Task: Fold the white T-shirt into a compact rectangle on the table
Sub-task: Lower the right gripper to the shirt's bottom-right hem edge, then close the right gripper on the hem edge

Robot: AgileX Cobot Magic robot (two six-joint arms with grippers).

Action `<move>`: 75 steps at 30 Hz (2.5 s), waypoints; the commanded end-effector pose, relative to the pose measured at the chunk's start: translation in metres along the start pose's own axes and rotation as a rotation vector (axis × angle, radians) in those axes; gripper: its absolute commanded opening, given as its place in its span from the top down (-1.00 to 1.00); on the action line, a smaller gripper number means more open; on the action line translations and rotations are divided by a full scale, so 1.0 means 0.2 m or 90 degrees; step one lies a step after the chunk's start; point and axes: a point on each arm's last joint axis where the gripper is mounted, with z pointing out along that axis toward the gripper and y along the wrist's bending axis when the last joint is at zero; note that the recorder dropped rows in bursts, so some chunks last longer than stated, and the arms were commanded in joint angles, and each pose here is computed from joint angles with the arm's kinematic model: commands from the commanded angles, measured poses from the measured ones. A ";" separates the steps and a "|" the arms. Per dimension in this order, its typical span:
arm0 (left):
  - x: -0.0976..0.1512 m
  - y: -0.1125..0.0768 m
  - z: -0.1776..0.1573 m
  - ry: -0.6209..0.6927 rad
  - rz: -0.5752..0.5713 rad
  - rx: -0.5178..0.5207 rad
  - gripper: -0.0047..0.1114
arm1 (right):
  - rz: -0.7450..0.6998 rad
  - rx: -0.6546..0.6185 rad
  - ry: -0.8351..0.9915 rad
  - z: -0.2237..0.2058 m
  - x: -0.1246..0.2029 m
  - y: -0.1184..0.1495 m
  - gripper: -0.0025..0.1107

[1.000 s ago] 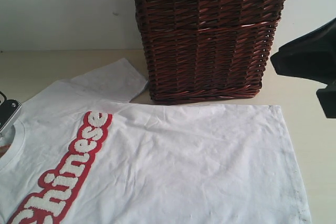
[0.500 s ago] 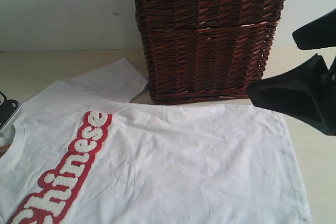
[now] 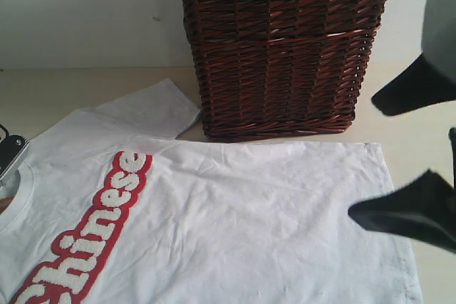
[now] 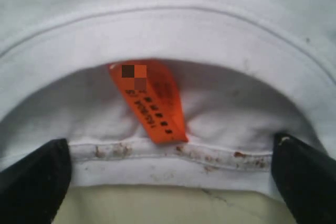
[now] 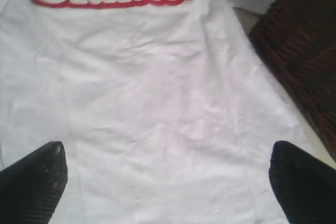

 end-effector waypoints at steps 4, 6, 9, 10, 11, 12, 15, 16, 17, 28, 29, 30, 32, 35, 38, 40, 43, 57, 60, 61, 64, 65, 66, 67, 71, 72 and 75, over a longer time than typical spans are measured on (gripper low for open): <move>-0.01 0.01 0.04 -0.003 -0.009 -0.013 -0.84 | 0.017 -0.087 -0.082 0.04 -0.07 0.04 -0.90; -0.01 0.01 0.04 -0.003 -0.009 -0.013 -0.84 | -0.052 -0.074 -0.022 0.05 -0.02 0.02 -0.90; -0.01 0.01 0.04 -0.003 -0.009 -0.013 -0.84 | -0.008 -0.029 0.132 0.11 0.07 -0.04 -0.90; -0.01 0.01 0.04 -0.003 -0.009 -0.013 -0.84 | 0.023 -0.018 0.180 0.13 0.10 -0.07 -0.90; -0.01 0.01 0.04 -0.003 -0.009 -0.013 -0.84 | 0.031 -0.018 0.219 0.16 0.12 -0.09 -0.90; -0.01 0.01 0.04 -0.003 -0.009 -0.013 -0.84 | 0.029 -0.028 0.242 0.19 0.13 -0.10 -0.90; -0.01 0.01 0.04 -0.003 -0.009 -0.013 -0.84 | 0.032 -0.081 0.302 0.30 0.16 -0.12 -0.90; -0.01 0.01 0.04 -0.003 -0.009 -0.013 -0.84 | 0.036 -0.094 0.318 0.34 0.17 -0.13 -0.90; -0.01 0.01 0.04 -0.003 -0.009 -0.013 -0.84 | 0.040 -0.105 0.333 0.37 0.18 -0.14 -0.90; -0.01 0.01 0.04 -0.003 -0.009 -0.013 -0.84 | -0.025 -0.085 0.453 0.67 0.30 -0.27 -0.90; -0.01 0.01 0.04 -0.003 -0.009 -0.013 -0.84 | -0.025 -0.085 0.451 0.69 0.30 -0.28 -0.90; -0.01 0.01 0.04 -0.003 -0.009 -0.013 -0.84 | -0.026 -0.083 0.447 0.72 0.30 -0.28 -0.90; -0.01 0.01 0.04 -0.003 -0.009 -0.013 -0.84 | -0.032 -0.091 0.452 0.75 0.33 -0.30 -0.90; -0.01 0.01 0.04 -0.003 -0.009 -0.013 -0.84 | -0.006 -0.097 0.458 0.79 0.39 -0.35 -0.90; -0.01 0.01 0.04 -0.003 -0.009 -0.013 -0.84 | -0.015 -0.199 0.420 0.79 0.47 -0.39 -0.90; -0.01 0.01 0.04 -0.003 -0.009 -0.013 -0.84 | -0.037 -0.206 0.448 0.80 0.52 -0.38 -0.90; -0.01 0.01 0.04 -0.003 -0.009 -0.013 -0.84 | -0.055 -0.185 0.488 0.81 0.61 -0.34 -0.90; -0.01 0.01 0.04 -0.003 -0.009 -0.013 -0.84 | -0.045 -0.134 0.468 0.92 0.69 -0.34 -0.90; -0.01 0.01 0.04 -0.003 -0.009 -0.013 -0.84 | -0.059 -0.127 0.481 0.91 0.70 -0.34 -0.90; -0.01 0.01 0.04 -0.003 -0.009 -0.013 -0.84 | -0.057 -0.126 0.482 0.90 0.69 -0.34 -0.90; -0.01 0.01 0.04 -0.003 -0.009 -0.013 -0.84 | -0.074 -0.110 0.479 0.88 0.68 -0.36 -0.90; -0.01 0.01 0.04 -0.003 -0.009 -0.013 -0.84 | -0.072 -0.112 0.481 0.88 0.69 -0.35 -0.90; -0.01 0.01 0.04 -0.003 -0.009 -0.013 -0.84 | -0.064 -0.107 0.479 0.88 0.71 -0.36 -0.90; -0.01 0.01 0.04 -0.003 -0.009 -0.013 -0.84 | -0.055 -0.104 0.477 0.89 0.72 -0.37 -0.90; -0.01 0.01 0.04 -0.003 -0.009 -0.013 -0.84 | -0.049 -0.102 0.476 0.89 0.73 -0.37 -0.90; -0.01 0.01 0.04 -0.003 -0.009 -0.013 -0.84 | -0.047 -0.103 0.475 0.89 0.73 -0.37 -0.90; -0.01 0.01 0.04 -0.003 -0.009 -0.013 -0.84 | -0.038 -0.101 0.466 0.89 0.73 -0.37 -0.90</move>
